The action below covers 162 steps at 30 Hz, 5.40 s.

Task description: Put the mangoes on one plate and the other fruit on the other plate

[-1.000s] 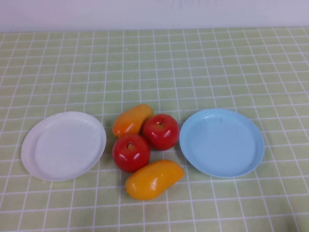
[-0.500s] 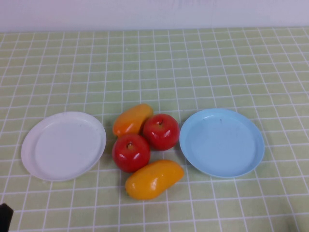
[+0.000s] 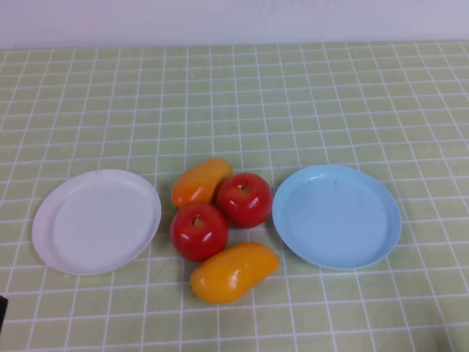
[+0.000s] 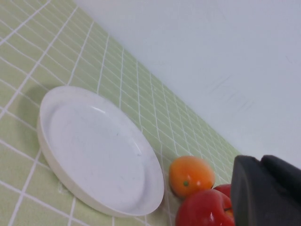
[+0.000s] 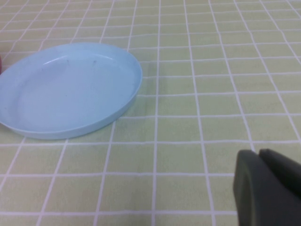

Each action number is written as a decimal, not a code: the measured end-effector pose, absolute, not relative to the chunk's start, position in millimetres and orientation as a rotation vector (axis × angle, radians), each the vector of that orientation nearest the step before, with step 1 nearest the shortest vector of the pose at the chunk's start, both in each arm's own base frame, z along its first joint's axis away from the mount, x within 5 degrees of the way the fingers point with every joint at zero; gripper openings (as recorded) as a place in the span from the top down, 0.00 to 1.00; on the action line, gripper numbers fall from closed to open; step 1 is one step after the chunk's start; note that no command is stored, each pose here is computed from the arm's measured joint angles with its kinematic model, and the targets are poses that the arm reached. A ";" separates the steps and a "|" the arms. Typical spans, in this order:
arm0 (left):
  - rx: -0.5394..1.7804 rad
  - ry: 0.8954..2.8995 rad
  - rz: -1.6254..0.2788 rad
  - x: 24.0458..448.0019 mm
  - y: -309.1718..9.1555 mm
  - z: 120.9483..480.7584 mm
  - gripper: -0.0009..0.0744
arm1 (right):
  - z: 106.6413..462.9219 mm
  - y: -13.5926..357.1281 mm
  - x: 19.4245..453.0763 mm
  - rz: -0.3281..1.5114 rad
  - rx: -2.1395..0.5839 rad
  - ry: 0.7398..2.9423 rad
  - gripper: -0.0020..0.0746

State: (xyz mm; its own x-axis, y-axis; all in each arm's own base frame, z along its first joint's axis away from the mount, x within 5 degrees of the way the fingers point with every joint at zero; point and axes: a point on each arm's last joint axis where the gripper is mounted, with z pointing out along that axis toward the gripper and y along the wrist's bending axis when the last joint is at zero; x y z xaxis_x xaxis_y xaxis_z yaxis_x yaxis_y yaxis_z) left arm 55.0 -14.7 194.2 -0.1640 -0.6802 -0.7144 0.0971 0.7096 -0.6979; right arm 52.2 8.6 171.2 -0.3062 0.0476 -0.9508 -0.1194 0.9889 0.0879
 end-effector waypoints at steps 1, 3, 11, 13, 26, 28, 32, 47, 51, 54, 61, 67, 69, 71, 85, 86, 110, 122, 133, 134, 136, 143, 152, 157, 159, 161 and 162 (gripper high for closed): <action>-0.486 1.600 -0.734 55.0 -14.7 194.2 0.99 | 171.2 8.6 52.2 0.165 -0.052 1.875 0.99; -0.484 1.605 -0.736 54.9 -15.1 193.8 0.99 | 171.2 8.6 52.2 0.165 -0.052 1.875 0.99; -0.274 1.847 -0.678 62.8 -27.9 241.4 0.99 | 171.2 8.6 52.2 0.165 -0.052 1.875 0.99; -0.190 1.944 -0.636 70.5 -31.1 257.4 0.99 | 171.2 8.6 52.2 0.165 -0.052 1.875 0.99; 0.299 2.283 -0.422 147.6 -40.7 306.2 0.99 | 171.2 8.6 52.2 0.165 -0.052 1.875 0.99; 0.344 2.335 -0.431 162.0 -42.8 308.9 0.99 | 171.2 8.6 52.2 0.165 -0.052 1.875 0.99; 0.404 2.454 -0.485 195.6 -48.0 314.1 0.99 | 171.2 8.6 52.2 0.165 -0.052 1.875 0.99; 0.957 2.585 -0.318 268.5 -157.0 312.4 0.99 | 171.2 8.6 52.2 0.165 -0.052 1.875 0.99; 1.096 2.573 -0.192 271.8 -187.1 304.6 0.99 | 171.2 8.6 52.2 0.165 -0.052 1.875 1.00; 1.189 2.540 -0.085 273.2 -202.7 298.7 0.97 | 171.2 8.6 52.2 0.165 -0.052 1.875 0.99; 1.224 2.562 -0.027 277.7 -213.5 284.4 0.44 | 171.2 8.6 52.2 0.165 -0.052 1.875 0.99; 1.158 2.633 -0.028 283.1 -217.8 270.9 0.11 | 171.2 8.6 52.2 0.165 -0.052 1.875 1.00; 1.141 2.647 -0.028 285.8 -220.0 268.7 0.10 | 171.2 8.6 52.2 0.165 -0.052 1.875 0.99; 1.135 2.666 -0.024 288.5 -222.1 265.2 0.10 | 171.2 8.6 52.2 0.165 -0.052 1.875 1.00; 1.046 2.790 -0.037 314.3 -214.4 240.3 0.10 | 171.2 8.6 52.2 0.165 -0.052 1.875 1.00; 1.047 2.797 -0.045 314.4 -215.2 238.6 0.10 | 171.2 8.6 52.2 0.165 -0.052 1.875 1.00; 1.080 2.785 -0.086 321.1 -221.3 228.1 0.22 | 171.2 8.6 52.2 0.165 -0.052 1.875 0.99; 1.067 2.695 0.191 328.8 -204.6 276.5 0.22 | 171.2 8.6 52.2 0.165 -0.052 1.875 1.00; 0.786 2.762 0.265 350.1 -149.7 288.1 0.22 | 171.2 8.6 52.2 0.165 -0.052 1.875 0.99; 0.758 2.774 0.258 350.9 -143.3 288.6 0.22 | 171.2 8.6 52.2 0.165 -0.052 1.875 0.99; 0.687 2.808 0.230 351.4 -127.4 288.6 0.22 | 171.2 8.6 52.2 0.165 -0.052 1.875 0.99; 0.524 2.905 0.219 354.5 -84.5 277.7 0.22 | 171.2 8.6 52.2 0.165 -0.052 1.875 0.99; 0.487 2.980 0.224 356.3 -72.3 257.8 0.22 | 171.2 8.6 52.2 0.165 -0.052 1.875 0.99; 0.488 3.012 0.222 359.5 -73.6 246.0 0.13 | 171.2 8.6 52.2 0.165 -0.052 1.875 0.99; 0.488 3.015 0.223 359.8 -73.6 245.0 0.10 | 171.2 8.6 52.2 0.165 -0.052 1.875 0.99; 0.485 3.015 0.223 359.8 -73.6 245.0 0.10 | 171.2 8.6 52.2 0.165 -0.052 1.875 0.99; 0.484 3.011 0.222 360.3 -73.8 246.0 0.10 | 171.2 8.6 52.2 0.165 -0.052 1.875 0.99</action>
